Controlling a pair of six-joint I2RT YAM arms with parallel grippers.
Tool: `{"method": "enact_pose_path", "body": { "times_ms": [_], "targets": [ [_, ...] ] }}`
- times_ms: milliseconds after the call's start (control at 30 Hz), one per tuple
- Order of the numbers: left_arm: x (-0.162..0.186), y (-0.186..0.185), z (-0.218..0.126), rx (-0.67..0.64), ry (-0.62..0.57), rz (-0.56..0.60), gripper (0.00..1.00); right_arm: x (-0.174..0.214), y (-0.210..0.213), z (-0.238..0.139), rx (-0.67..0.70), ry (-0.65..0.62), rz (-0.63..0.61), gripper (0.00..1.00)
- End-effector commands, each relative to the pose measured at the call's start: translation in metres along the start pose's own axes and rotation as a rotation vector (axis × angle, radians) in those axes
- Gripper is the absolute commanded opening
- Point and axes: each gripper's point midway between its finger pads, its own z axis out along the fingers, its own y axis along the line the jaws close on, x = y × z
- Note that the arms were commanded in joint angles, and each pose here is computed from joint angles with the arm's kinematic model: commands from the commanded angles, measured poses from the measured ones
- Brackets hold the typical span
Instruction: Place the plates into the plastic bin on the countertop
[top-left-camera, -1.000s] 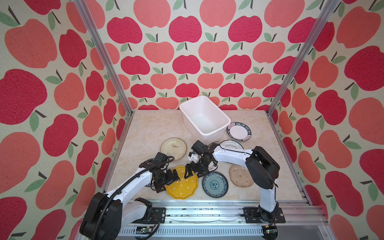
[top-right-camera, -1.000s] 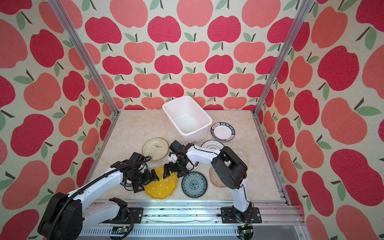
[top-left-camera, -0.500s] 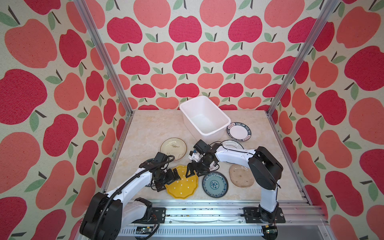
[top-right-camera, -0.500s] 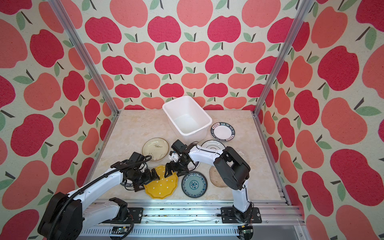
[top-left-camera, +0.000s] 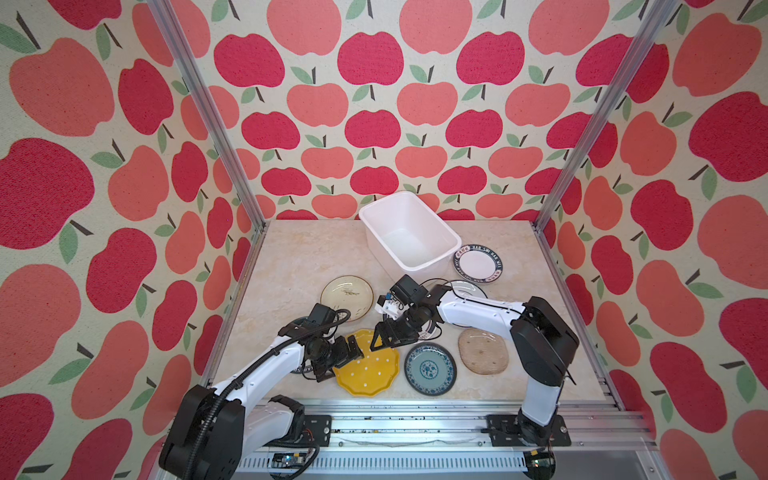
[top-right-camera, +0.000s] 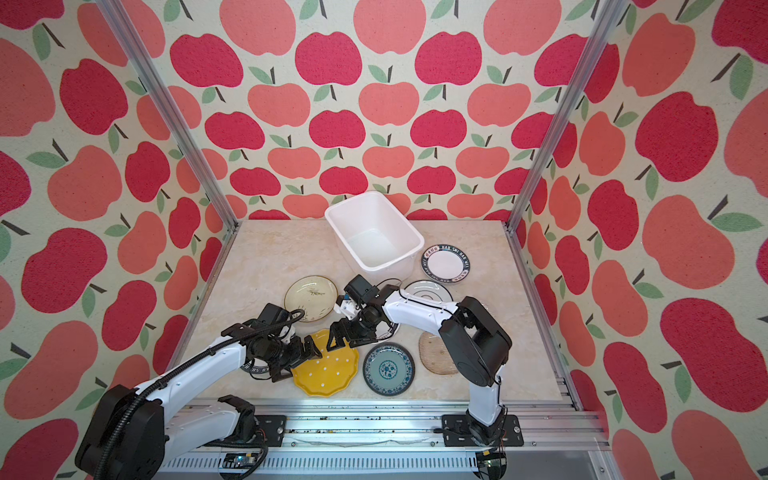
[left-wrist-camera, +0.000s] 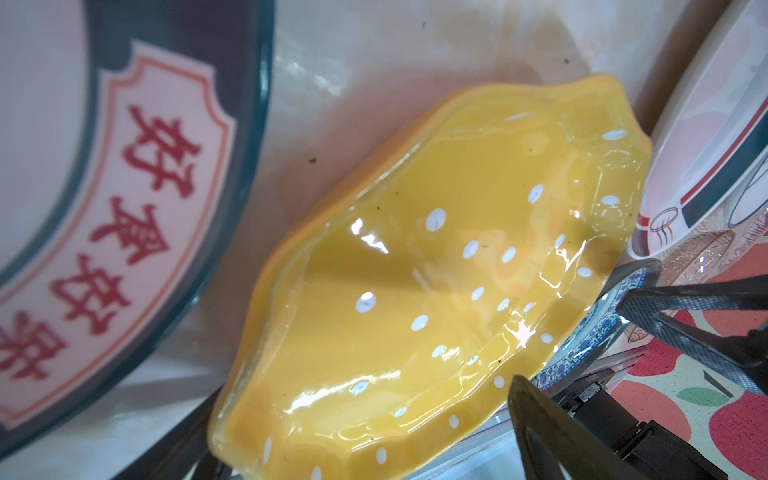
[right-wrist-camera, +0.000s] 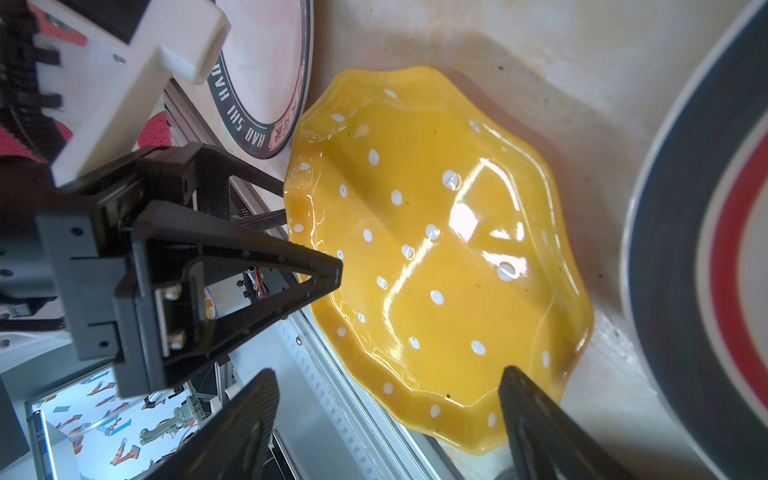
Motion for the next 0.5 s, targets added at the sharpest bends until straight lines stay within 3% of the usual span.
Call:
{"method": "enact_pose_path", "body": {
  "times_ms": [0,167,467],
  "targets": [
    [0.002,-0.004,-0.001,0.031,-0.005,0.034,0.99,-0.003,-0.008,-0.002,0.066,-0.004,-0.02,0.86],
    [0.006,0.008,0.001,-0.006,-0.003,0.015,0.99,-0.001,-0.028,-0.016,0.172,-0.052,0.017,0.86],
    [0.005,0.008,-0.001,0.006,-0.022,0.027,0.99,0.015,-0.035,0.003,0.171,0.012,0.039,0.86]
  ]
}}
